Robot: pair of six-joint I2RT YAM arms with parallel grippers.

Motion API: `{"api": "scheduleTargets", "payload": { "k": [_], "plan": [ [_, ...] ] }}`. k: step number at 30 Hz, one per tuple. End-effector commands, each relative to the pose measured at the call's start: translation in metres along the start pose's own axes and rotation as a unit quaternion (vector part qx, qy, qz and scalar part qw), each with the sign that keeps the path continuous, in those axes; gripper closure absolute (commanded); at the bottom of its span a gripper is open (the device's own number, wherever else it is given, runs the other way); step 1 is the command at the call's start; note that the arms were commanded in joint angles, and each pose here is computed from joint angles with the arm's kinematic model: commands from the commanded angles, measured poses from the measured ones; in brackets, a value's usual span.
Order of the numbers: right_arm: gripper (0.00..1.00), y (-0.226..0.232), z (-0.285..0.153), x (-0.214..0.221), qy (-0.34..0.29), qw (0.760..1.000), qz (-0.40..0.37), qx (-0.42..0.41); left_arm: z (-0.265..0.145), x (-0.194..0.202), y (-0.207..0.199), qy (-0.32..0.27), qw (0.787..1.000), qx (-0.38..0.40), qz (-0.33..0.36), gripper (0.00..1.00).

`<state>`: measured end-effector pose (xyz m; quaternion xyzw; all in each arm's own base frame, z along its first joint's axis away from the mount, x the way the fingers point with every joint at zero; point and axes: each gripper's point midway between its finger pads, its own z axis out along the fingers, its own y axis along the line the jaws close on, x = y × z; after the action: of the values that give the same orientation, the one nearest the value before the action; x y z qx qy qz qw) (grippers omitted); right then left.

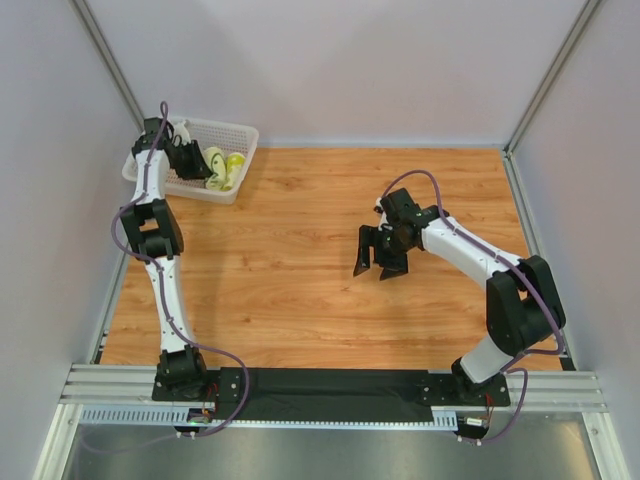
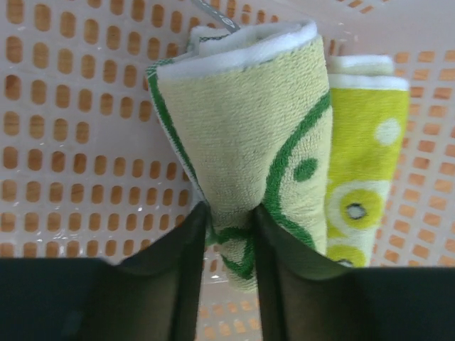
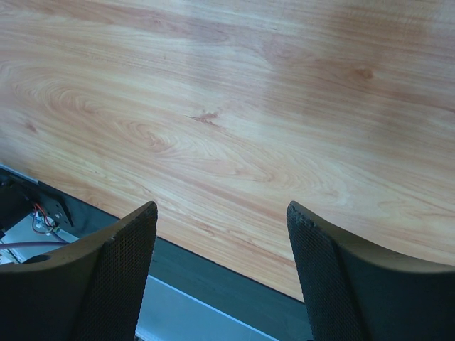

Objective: Roll the towels
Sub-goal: Place the rolled towel into the container

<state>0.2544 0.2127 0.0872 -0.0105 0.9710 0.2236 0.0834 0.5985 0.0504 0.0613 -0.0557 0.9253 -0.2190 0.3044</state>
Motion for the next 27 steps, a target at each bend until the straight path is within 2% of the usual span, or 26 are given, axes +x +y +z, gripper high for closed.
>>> {"api": "scheduleTargets", "payload": {
  "k": [1, 4, 8, 19, 27],
  "plan": [
    [0.25, 0.008, -0.008, -0.008, -0.007, 1.000, -0.013, -0.008, -0.016, 0.012, 0.027, 0.020, 0.998, -0.060, -0.018, 0.57],
    [0.25, 0.011, -0.013, -0.009, -0.012, 1.000, -0.014, -0.011, -0.020, 0.013, 0.031, 0.019, 0.997, -0.066, -0.028, 0.50],
    [0.25, 0.014, -0.020, -0.009, -0.017, 1.000, -0.015, -0.012, -0.027, 0.008, 0.033, 0.011, 0.997, -0.073, -0.038, 0.44],
    [0.25, 0.018, -0.037, -0.010, -0.035, 0.999, -0.018, -0.012, -0.055, -0.024, 0.010, -0.041, 0.997, -0.057, -0.032, 0.43],
    [0.25, 0.023, -0.045, -0.010, -0.041, 0.999, -0.025, -0.010, -0.066, -0.029, 0.006, -0.051, 0.996, -0.065, -0.023, 0.43]
  ]
}}
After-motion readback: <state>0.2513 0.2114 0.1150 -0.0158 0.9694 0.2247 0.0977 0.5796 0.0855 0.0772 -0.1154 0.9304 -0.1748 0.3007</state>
